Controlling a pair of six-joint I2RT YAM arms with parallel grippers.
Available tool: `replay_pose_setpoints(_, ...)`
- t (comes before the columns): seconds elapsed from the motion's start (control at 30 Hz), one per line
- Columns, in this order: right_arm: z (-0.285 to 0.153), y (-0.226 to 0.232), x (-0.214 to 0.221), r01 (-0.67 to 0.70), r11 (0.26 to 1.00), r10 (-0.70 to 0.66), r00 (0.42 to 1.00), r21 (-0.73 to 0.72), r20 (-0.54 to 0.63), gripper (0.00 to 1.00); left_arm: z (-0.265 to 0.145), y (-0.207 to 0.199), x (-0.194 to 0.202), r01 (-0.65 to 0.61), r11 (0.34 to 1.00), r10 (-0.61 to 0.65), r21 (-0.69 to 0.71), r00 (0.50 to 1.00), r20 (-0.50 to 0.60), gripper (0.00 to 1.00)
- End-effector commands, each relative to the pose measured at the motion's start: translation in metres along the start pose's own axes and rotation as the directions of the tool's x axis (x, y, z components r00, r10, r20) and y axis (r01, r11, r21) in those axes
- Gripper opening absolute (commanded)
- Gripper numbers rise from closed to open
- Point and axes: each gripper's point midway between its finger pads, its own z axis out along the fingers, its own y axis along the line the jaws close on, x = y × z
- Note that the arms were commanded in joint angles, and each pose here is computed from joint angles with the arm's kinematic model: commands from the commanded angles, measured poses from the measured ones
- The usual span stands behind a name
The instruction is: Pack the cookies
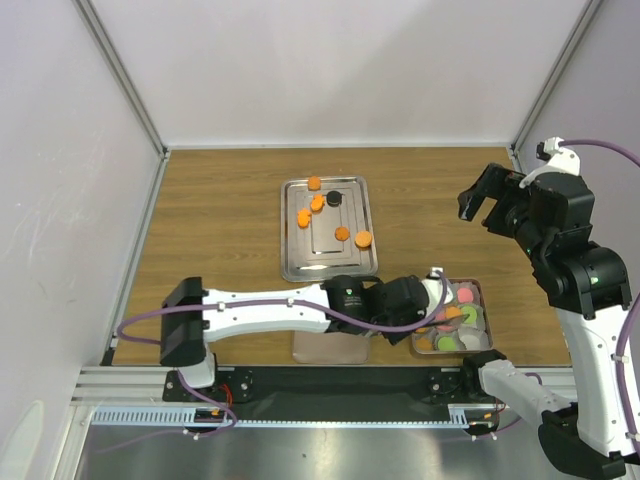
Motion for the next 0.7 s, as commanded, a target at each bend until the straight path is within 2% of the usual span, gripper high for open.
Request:
replay_pose_setpoints(0.0,-0.011,0.000,-0.014,-0.003,1.000,0.003,0.999,0.002,0.038,1.00,0.004,-0.019,-0.025,-0.046,0.997,0.043,0.055,0.997,0.070,0.37)
replay_pose_setpoints(0.33,-0.011,0.002,-0.013,-0.006,1.000,0.007,0.999,-0.008,0.037,1.00,0.026,-0.043,-0.027,-0.094,0.990,0.090,0.102,0.995,0.051,0.38)
replay_pose_setpoints(0.67,-0.011,0.001,-0.010,-0.007,1.000,0.007,0.999,-0.007,0.032,1.00,0.038,-0.047,-0.025,-0.106,0.988,0.104,0.111,0.994,0.030,0.39)
